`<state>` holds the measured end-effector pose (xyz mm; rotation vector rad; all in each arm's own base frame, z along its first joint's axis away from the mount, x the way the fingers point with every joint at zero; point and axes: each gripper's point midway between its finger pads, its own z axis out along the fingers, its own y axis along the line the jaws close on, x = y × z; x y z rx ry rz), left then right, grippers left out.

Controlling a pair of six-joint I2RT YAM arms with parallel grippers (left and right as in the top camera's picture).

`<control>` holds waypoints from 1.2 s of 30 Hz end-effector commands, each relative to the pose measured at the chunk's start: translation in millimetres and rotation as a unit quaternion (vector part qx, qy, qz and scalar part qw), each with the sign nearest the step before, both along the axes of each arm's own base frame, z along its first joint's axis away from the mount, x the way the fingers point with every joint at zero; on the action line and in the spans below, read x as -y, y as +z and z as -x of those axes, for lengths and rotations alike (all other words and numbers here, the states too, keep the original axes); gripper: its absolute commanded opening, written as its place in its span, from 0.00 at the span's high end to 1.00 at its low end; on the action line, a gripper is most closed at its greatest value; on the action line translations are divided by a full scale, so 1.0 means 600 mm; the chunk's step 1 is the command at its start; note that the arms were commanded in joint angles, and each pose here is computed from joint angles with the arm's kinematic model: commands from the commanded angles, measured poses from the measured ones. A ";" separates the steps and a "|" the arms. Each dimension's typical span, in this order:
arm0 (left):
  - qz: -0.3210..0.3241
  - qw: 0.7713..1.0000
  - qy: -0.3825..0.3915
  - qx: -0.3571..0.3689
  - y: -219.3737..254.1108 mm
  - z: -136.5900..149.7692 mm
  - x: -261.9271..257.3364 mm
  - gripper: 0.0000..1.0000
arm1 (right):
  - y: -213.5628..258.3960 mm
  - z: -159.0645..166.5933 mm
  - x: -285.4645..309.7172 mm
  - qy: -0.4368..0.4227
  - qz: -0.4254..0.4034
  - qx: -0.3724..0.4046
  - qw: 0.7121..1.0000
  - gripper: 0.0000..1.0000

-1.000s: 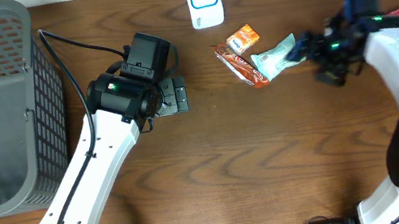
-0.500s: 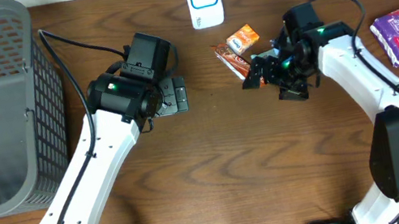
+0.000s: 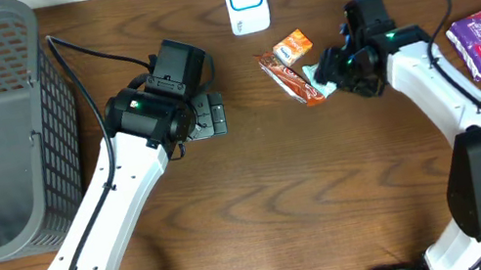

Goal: Scan the item barcode
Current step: 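Reach the right gripper to the green wipes pack and grasp it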

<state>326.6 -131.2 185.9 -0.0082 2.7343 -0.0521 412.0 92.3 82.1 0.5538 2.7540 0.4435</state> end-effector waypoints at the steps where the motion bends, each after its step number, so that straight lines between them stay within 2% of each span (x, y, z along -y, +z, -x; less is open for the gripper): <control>1: -0.009 1.000 0.006 0.001 -0.001 0.000 -0.006 0.02 | -0.018 -0.013 0.032 -0.066 0.016 -0.007 0.998 0.34; 5: -0.009 1.000 0.006 0.001 -0.001 0.000 -0.006 0.02 | -0.046 -0.012 0.082 -0.169 0.070 -0.025 0.983 0.37; 7: -0.009 1.000 0.006 0.001 -0.001 0.000 -0.006 0.02 | -0.060 -0.019 0.084 -0.187 0.068 -0.028 0.980 0.37; 16: -0.009 1.000 0.006 0.001 -0.001 0.000 -0.006 0.02 | -0.114 -0.079 0.067 -0.183 0.020 0.002 0.983 0.32; 20: -0.009 1.000 0.006 0.000 -0.001 0.000 -0.007 0.02 | -0.123 -0.087 0.066 -0.183 0.000 0.002 0.983 0.34; 23: -0.009 1.000 0.006 0.001 -0.001 0.000 -0.006 0.02 | -0.133 -0.085 0.072 -0.183 0.006 -0.003 0.983 0.46; 25: -0.009 1.000 0.006 0.001 -0.001 0.000 -0.006 0.02 | -0.138 -0.083 0.076 -0.167 0.021 -0.003 0.986 0.67; 26: -0.009 1.000 0.006 0.000 -0.001 0.000 -0.007 0.02 | -0.140 -0.081 0.078 -0.163 0.028 -0.004 0.986 0.84; 28: -0.009 1.000 0.006 0.000 -0.001 0.000 -0.007 0.02 | -0.140 -0.079 0.080 -0.153 0.036 -0.003 0.988 0.99; 33: -0.009 1.000 0.006 0.001 -0.001 0.000 -0.006 0.02 | -0.107 -0.092 0.088 -0.118 0.053 0.027 0.991 0.99; 36: -0.009 1.000 0.006 0.001 -0.001 0.000 -0.006 0.02 | -0.057 -0.094 0.117 -0.092 0.116 0.051 0.988 0.99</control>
